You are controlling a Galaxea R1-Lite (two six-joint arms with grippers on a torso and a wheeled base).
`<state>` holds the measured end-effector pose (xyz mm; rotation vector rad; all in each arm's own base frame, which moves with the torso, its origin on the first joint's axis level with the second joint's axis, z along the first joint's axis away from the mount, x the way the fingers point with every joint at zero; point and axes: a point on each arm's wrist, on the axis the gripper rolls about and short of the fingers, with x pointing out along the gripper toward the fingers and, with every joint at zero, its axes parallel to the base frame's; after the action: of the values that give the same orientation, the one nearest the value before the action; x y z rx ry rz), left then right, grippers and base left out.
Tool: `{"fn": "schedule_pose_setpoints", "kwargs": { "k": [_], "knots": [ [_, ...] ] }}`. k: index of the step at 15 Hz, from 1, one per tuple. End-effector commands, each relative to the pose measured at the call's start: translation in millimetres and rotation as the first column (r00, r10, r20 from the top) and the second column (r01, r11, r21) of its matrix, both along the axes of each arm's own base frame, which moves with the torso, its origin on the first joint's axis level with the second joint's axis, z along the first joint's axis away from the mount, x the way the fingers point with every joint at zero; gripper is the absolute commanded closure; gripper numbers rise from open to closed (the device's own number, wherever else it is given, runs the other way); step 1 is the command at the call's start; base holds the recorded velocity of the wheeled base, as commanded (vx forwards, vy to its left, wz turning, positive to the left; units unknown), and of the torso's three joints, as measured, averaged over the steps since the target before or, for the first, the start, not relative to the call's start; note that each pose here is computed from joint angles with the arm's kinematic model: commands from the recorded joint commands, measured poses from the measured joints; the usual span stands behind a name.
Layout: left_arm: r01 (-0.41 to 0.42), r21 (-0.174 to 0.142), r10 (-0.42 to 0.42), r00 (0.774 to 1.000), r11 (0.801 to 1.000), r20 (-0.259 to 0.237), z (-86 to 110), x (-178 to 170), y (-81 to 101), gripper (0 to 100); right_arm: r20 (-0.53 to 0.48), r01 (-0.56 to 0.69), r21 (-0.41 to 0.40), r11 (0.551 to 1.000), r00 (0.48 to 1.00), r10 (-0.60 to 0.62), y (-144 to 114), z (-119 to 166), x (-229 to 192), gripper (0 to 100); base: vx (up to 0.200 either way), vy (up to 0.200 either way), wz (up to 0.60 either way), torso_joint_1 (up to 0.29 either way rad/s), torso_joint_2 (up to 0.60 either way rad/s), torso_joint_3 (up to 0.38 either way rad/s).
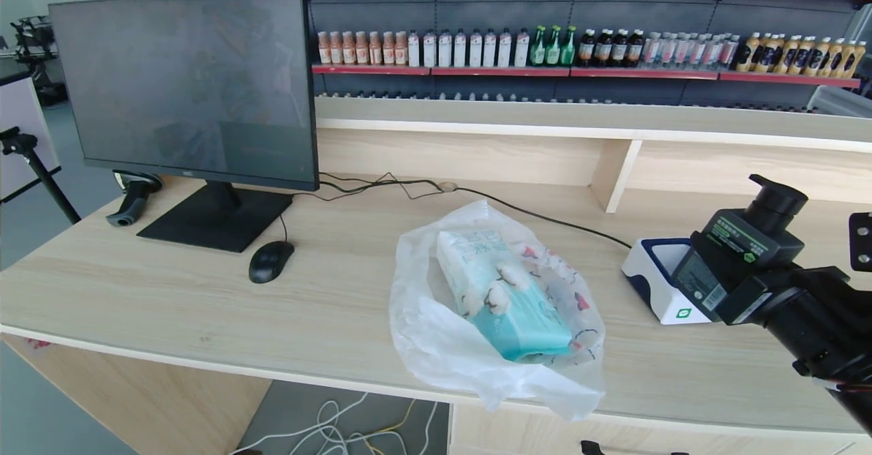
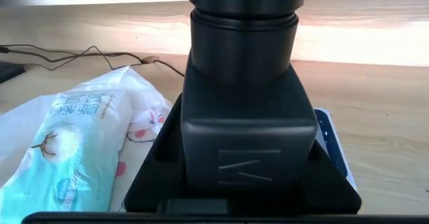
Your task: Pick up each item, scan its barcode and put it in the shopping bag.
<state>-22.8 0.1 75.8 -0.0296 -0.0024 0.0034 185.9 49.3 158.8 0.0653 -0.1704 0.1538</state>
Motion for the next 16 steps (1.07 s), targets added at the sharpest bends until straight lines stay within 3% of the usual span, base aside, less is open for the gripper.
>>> {"fn": "schedule_pose_setpoints", "kwargs": {
  "k": [1, 3, 10, 14, 15, 16],
  "knots": [
    [0.000, -0.001, 0.000, 1.000, 1.000, 0.001, 0.0, 0.0, 0.0, 0, -0.003, -0.007, 0.010, 1.000, 1.000, 0.007, 1.0, -0.2, 0.5, 100, 0.000, 0.000, 0.00, 0.000, 0.00, 0.000],
    [-0.001, -0.001, 0.001, 1.000, 1.000, 0.001, 0.0, 0.0, 0.0, 0, 0.001, -0.026, 0.017, 1.000, 1.000, 0.026, 3.1, 0.8, 0.6, 100, 0.000, 0.000, 0.00, 0.000, 0.00, 0.000],
    [0.000, 0.000, 0.000, 1.000, 1.000, -0.001, -0.1, 0.0, 0.0, 0, 0.023, -0.056, 0.023, 0.998, 0.998, 0.055, 9.8, 5.6, 2.9, 100, 0.000, 0.000, 0.51, 0.002, 0.00, 0.003],
    [-0.001, 0.000, 0.001, 1.000, 1.000, -0.001, -0.1, 0.0, 0.0, 0, -0.005, -0.175, 0.077, 0.982, 0.984, 0.176, 20.4, 1.3, 3.6, 100, 0.000, 0.000, 0.00, 0.000, 0.00, 0.000],
    [0.000, 0.000, 0.000, 1.000, 1.000, -0.001, -0.1, 0.0, 0.0, 0, 0.001, -0.302, 0.089, 0.949, 0.953, 0.304, 24.1, 2.9, 9.6, 100, 0.000, 0.000, 0.00, 0.000, 0.00, 0.000],
    [0.000, 0.000, 0.000, 1.000, 1.000, -0.001, -0.1, 0.0, 0.0, 0, 0.003, -0.331, 0.103, 0.938, 0.943, 0.333, 25.9, 3.8, 14.4, 100, 0.000, 0.000, 0.00, 0.000, 0.00, 0.000]
  ]
}}
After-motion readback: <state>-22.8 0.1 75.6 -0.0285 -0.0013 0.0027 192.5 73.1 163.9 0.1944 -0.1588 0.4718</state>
